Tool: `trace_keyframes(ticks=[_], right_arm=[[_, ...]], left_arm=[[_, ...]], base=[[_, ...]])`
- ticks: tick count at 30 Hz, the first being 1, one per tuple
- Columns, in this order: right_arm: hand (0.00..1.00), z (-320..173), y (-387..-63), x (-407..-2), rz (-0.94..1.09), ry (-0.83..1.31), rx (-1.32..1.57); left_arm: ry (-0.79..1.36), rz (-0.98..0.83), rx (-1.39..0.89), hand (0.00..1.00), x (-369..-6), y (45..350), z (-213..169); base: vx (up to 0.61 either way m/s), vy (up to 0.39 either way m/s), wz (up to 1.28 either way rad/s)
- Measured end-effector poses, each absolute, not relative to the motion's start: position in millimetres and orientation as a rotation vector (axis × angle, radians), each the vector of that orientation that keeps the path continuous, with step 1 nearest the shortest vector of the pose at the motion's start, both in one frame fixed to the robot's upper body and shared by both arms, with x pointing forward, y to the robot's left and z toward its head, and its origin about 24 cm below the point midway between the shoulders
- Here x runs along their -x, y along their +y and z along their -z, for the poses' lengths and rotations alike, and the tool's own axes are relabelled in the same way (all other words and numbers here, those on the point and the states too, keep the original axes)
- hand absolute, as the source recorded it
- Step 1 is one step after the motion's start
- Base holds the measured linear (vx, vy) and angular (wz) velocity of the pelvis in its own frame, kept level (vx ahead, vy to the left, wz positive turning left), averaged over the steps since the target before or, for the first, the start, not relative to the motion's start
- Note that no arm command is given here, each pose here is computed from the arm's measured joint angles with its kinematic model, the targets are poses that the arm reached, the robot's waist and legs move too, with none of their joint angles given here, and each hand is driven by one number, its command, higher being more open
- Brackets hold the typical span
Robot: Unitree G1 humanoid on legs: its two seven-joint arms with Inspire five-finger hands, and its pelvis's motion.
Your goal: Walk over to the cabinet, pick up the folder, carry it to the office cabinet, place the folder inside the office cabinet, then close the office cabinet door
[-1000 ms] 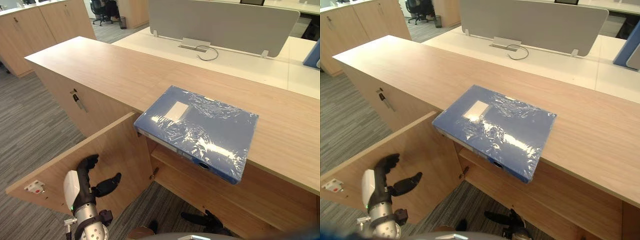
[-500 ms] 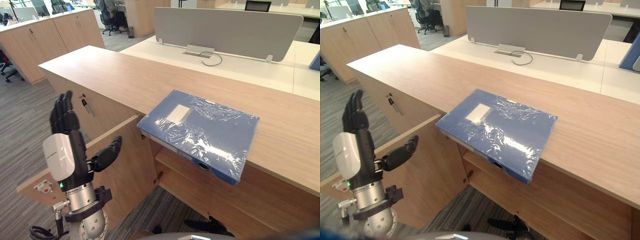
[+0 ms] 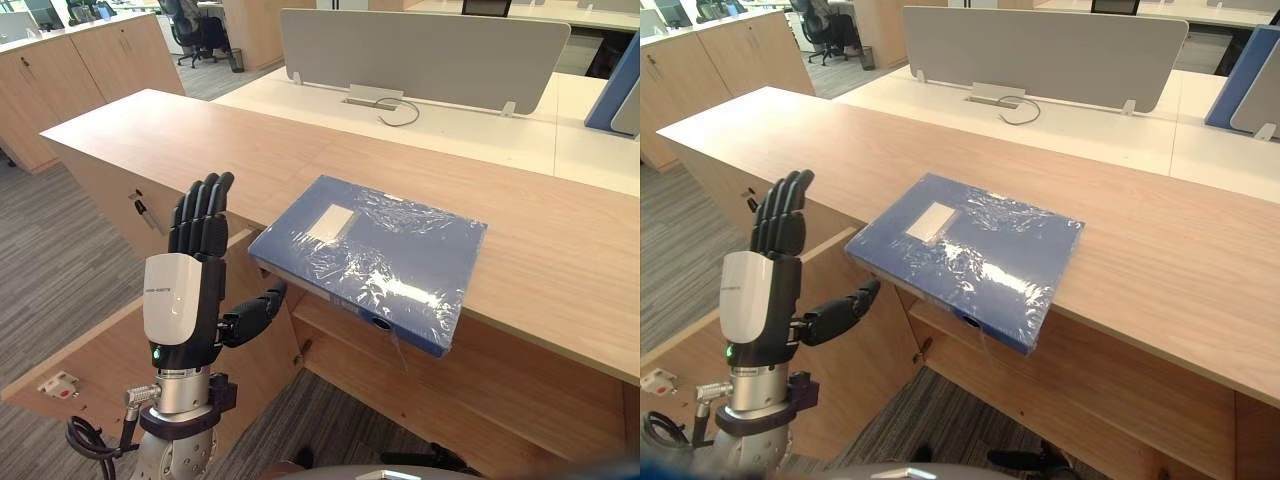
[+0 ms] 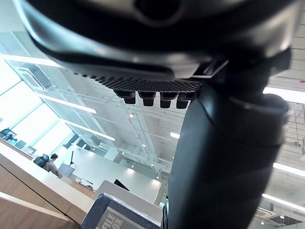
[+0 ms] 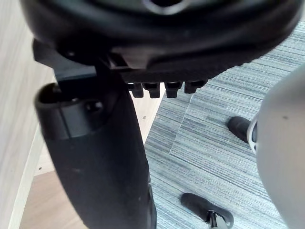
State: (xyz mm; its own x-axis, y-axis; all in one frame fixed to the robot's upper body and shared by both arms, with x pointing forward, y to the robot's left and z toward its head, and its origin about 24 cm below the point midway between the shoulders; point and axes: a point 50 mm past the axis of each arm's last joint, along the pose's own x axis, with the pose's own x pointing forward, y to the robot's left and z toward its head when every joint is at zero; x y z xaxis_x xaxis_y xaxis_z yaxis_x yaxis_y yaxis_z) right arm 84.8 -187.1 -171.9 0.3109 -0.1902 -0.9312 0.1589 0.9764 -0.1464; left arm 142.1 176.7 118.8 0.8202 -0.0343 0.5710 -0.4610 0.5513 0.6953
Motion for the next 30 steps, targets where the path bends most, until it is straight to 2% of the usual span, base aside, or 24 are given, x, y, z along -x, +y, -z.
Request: trace_keyframes(ticks=[22, 30], right_arm=[[1.0, 171, -194, -85, 0.219, 1.234, 0.04], [1.0, 171, -195, -83, 0.218, 1.238, 0.038]], left_arm=[[-0.482, -0.022, -1.109, 1.0, -139, 185, -99], [-0.53, 0.035, -1.15, 1.0, -147, 182, -102]], base=[[-0.01, 0.002, -0.08], [-0.02, -0.002, -0.12]])
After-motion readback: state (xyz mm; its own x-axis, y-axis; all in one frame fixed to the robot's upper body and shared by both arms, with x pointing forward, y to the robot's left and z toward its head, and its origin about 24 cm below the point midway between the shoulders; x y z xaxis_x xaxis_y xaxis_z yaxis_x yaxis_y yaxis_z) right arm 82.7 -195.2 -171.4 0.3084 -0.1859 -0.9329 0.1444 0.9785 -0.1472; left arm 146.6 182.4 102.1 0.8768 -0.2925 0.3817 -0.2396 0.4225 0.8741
